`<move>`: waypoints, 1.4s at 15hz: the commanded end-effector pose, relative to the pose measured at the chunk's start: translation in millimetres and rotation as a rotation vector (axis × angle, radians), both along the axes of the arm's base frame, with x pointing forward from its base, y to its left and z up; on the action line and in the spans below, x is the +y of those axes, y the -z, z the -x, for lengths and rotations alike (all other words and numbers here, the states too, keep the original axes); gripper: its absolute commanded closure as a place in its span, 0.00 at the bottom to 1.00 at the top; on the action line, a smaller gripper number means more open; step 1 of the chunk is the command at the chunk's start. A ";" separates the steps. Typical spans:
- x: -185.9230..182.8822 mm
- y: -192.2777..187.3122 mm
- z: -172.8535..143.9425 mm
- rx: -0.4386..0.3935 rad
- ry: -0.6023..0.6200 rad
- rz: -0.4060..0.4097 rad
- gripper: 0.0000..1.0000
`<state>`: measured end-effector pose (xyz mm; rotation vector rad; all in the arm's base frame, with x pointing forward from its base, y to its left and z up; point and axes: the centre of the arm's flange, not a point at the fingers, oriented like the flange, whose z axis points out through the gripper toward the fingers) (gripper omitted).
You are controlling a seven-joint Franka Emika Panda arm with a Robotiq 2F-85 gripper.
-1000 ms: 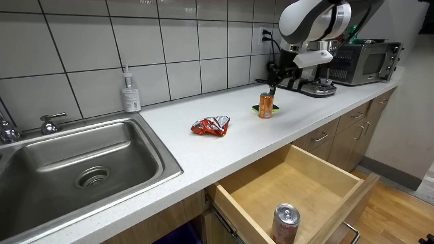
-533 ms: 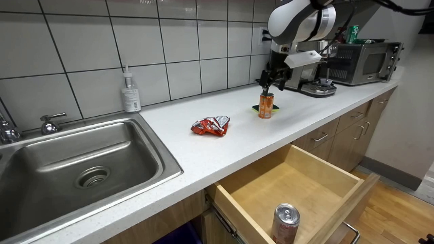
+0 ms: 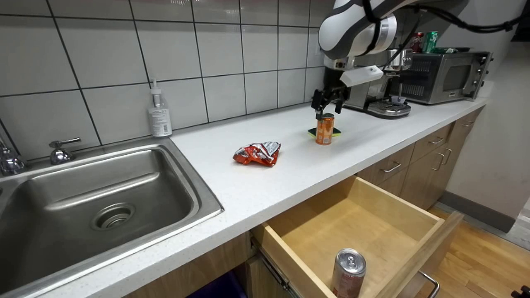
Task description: Open the drawer on the left and put the orange can in the drawer then push the drawer closed.
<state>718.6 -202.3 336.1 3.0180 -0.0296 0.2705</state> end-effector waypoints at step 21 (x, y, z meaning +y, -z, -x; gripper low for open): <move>-17.5 26.4 -34.9 0.068 -0.069 -0.007 0.34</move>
